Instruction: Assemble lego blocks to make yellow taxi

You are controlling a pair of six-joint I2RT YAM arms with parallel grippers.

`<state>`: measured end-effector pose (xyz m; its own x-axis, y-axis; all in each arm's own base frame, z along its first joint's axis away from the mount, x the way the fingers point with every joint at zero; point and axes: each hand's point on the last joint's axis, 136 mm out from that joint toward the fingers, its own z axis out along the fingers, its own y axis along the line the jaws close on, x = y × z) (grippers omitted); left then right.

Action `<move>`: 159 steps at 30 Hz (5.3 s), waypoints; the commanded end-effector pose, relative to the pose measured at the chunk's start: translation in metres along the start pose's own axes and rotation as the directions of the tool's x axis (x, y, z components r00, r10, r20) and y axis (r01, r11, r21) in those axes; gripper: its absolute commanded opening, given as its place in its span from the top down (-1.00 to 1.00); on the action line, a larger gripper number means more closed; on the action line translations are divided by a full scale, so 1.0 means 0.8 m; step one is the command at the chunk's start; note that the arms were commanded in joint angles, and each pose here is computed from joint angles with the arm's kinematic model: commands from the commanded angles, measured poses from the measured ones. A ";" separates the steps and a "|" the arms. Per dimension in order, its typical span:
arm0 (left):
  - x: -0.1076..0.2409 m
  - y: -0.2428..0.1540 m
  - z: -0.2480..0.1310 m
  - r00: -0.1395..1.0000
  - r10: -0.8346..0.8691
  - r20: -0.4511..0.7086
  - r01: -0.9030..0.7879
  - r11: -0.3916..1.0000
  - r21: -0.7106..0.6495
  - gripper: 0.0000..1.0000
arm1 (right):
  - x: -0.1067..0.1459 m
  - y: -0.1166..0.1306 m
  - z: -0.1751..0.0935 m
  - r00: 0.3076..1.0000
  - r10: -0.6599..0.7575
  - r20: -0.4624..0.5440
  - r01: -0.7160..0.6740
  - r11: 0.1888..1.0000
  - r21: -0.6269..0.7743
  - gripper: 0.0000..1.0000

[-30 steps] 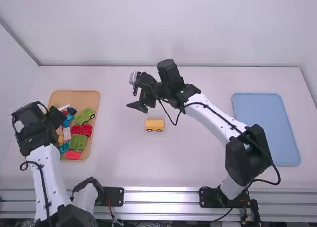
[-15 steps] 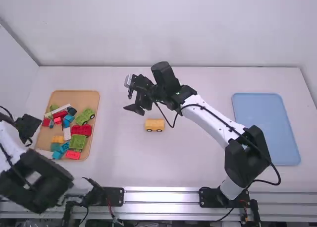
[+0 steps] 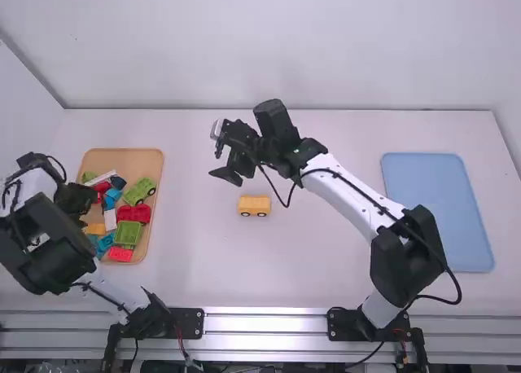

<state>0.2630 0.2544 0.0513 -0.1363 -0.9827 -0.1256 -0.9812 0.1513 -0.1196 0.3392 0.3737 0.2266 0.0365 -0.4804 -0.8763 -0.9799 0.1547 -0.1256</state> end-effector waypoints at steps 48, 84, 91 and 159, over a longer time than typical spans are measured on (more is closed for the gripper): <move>0.006 -0.048 -0.043 0.916 0.379 0.132 -0.397 0.902 0.167 0.96 | 0.010 -0.032 -0.022 1.000 0.021 -0.002 -0.021 0.998 0.059 -0.97; 0.417 -0.132 0.029 -0.906 0.208 0.369 -0.174 -0.977 0.124 0.97 | 0.099 -0.111 -0.110 0.966 0.249 -0.074 -0.233 0.956 0.181 -0.97; 0.420 -0.152 0.045 -0.895 0.202 0.398 -0.186 -0.979 0.081 0.69 | 0.097 -0.108 -0.107 0.967 0.243 -0.071 -0.228 0.958 0.173 -0.97; 0.409 -0.151 0.041 -0.399 0.138 0.906 -0.244 -0.969 0.040 -0.47 | 0.096 -0.107 -0.105 0.980 0.179 -0.083 -0.164 0.972 0.167 -0.97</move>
<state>0.3394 -0.0824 0.0008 -0.0515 0.4859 -0.8725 0.9866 0.1600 0.0309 0.4117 0.2502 0.2038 -0.1668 -0.5214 -0.8369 -0.9245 0.3778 -0.0511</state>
